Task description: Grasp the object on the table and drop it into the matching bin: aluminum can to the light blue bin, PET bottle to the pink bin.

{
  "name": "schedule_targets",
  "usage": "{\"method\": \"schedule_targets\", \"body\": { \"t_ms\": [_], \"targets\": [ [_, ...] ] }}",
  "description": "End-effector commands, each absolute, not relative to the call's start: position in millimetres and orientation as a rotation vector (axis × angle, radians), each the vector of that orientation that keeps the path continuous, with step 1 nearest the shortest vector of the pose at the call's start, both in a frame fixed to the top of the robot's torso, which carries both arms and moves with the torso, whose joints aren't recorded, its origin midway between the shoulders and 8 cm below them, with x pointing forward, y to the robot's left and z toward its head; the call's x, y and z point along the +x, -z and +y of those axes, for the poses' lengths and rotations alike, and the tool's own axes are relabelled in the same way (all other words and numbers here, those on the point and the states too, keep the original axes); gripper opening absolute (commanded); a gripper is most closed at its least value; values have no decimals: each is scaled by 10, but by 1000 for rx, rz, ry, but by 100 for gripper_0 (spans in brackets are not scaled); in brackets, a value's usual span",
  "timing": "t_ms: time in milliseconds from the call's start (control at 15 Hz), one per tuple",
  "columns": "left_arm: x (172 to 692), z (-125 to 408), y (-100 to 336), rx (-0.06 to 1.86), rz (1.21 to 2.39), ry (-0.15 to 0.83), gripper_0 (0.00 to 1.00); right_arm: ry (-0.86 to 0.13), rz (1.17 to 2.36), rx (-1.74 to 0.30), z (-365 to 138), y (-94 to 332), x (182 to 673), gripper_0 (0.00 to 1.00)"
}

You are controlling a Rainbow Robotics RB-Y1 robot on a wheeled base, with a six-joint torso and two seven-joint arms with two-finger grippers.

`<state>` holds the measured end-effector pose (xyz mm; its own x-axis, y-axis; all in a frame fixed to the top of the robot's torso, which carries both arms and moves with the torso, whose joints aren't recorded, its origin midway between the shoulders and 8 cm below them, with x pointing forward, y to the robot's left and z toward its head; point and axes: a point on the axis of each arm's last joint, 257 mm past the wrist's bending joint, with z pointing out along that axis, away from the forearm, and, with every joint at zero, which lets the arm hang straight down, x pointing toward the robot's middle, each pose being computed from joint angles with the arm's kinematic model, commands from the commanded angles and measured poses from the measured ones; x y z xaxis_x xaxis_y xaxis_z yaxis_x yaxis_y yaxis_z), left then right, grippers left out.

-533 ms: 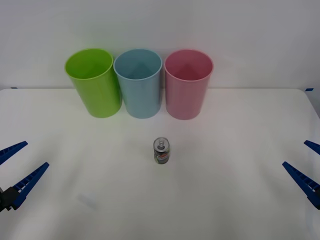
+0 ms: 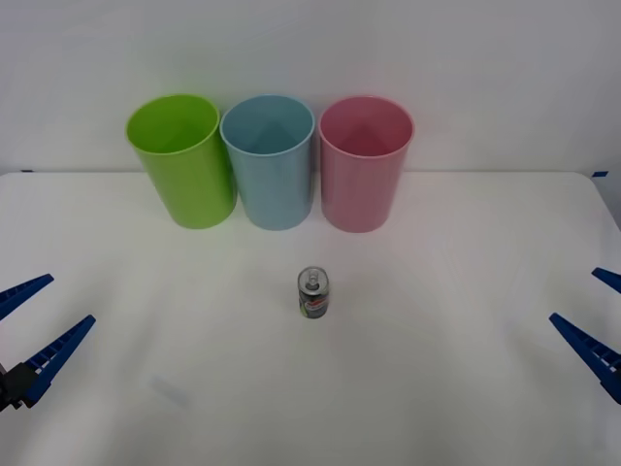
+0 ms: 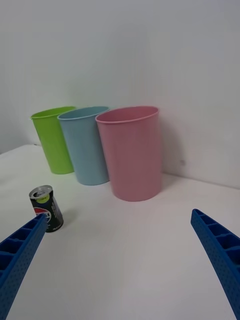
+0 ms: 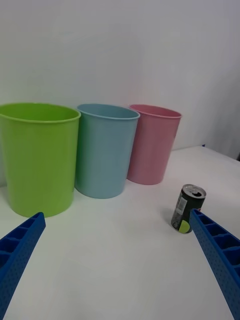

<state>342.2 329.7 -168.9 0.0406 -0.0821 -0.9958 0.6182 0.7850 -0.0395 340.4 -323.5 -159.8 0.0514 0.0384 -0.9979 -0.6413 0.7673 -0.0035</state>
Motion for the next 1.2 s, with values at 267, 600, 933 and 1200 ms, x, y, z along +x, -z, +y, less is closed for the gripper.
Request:
{"method": "schedule_targets", "body": {
  "t_ms": [267,600,933,1200],
  "targets": [
    [3423,3297,1689,465,1441,567,100,-625,1467,-584,-2831,1867,3458,100],
    [3423,3297,1689,465,1441,567,100,-705,1478,-596,-2521,2171,3594,100],
    [3423,3297,1689,465,1441,567,100,-692,1464,-660,-2213,2334,3710,100],
    [3423,3297,1689,465,1441,567,100,-637,1423,-712,-1931,2400,3814,100]
  ]
}}
